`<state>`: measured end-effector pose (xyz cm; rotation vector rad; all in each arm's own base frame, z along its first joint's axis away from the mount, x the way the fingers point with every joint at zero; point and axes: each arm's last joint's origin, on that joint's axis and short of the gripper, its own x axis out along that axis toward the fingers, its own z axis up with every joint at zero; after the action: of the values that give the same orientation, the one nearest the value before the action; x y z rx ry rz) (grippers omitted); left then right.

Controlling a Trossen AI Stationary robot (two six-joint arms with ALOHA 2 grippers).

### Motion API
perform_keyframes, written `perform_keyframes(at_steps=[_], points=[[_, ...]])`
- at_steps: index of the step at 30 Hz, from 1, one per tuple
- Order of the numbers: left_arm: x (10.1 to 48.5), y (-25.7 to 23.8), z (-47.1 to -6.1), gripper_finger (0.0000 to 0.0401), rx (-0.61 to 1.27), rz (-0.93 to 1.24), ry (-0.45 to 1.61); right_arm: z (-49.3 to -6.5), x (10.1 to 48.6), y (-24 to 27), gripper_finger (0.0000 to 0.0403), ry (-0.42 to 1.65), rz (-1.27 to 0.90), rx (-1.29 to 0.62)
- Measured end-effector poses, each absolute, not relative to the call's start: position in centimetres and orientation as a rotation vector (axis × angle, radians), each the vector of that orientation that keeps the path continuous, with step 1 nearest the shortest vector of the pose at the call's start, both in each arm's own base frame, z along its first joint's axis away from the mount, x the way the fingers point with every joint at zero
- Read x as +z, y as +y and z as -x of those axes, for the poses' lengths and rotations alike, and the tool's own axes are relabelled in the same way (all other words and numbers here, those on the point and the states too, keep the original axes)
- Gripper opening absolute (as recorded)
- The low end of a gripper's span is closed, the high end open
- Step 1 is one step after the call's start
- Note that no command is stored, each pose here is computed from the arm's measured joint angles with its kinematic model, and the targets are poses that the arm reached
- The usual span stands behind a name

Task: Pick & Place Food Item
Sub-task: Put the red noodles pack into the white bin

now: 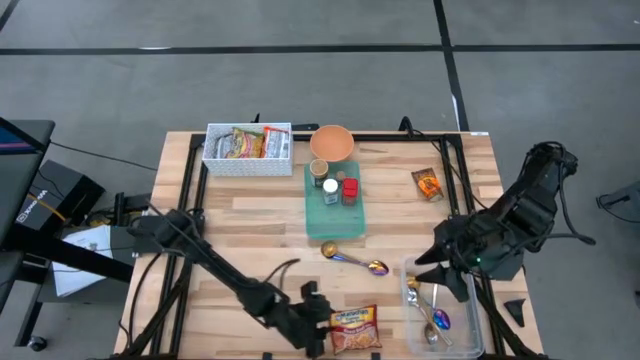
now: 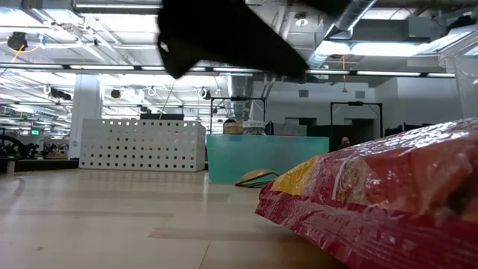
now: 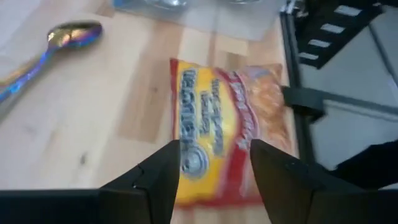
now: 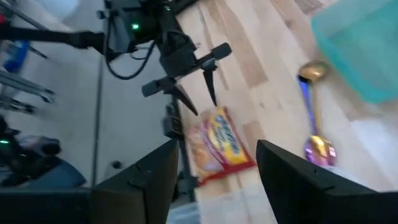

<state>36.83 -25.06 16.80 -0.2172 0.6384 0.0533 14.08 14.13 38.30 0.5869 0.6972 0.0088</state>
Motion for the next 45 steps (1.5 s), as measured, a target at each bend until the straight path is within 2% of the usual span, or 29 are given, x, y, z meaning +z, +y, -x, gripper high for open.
perform_keyframes(at_steps=[4,9,14,19,24,26,33,45], points=[[15.7,-24.7,-38.6,0.0190,0.054,0.148,0.673,-13.6,37.8,13.9,0.0211,0.744,-0.532,-0.014],[14.0,-23.9,-40.1,0.0190,-0.024,0.186,0.747,-13.6,37.7,13.8,0.0211,0.747,-0.522,-0.038],[13.4,-23.5,-40.2,0.0171,-0.026,0.154,0.781,-13.6,37.6,13.7,0.0211,0.740,-0.515,-0.054],[13.4,-22.9,-40.6,0.0121,-0.069,0.196,0.799,-13.6,37.7,13.6,0.0211,0.728,-0.514,-0.064],[13.4,-22.4,-41.0,0.0028,-0.086,0.232,0.808,-13.7,37.7,13.5,0.0211,0.711,-0.522,-0.088],[13.4,-22.3,-41.1,0.0010,-0.081,0.258,0.814,-13.9,37.7,13.4,0.0211,0.708,-0.524,-0.095],[14.1,-22.4,-40.9,0.0002,-0.084,0.280,0.805,-14.2,37.7,13.1,0.0211,0.698,-0.530,-0.111],[21.0,-21.4,-39.7,0.0000,-0.003,0.292,0.652,-14.3,37.9,13.1,0.0211,0.656,-0.521,-0.128]])
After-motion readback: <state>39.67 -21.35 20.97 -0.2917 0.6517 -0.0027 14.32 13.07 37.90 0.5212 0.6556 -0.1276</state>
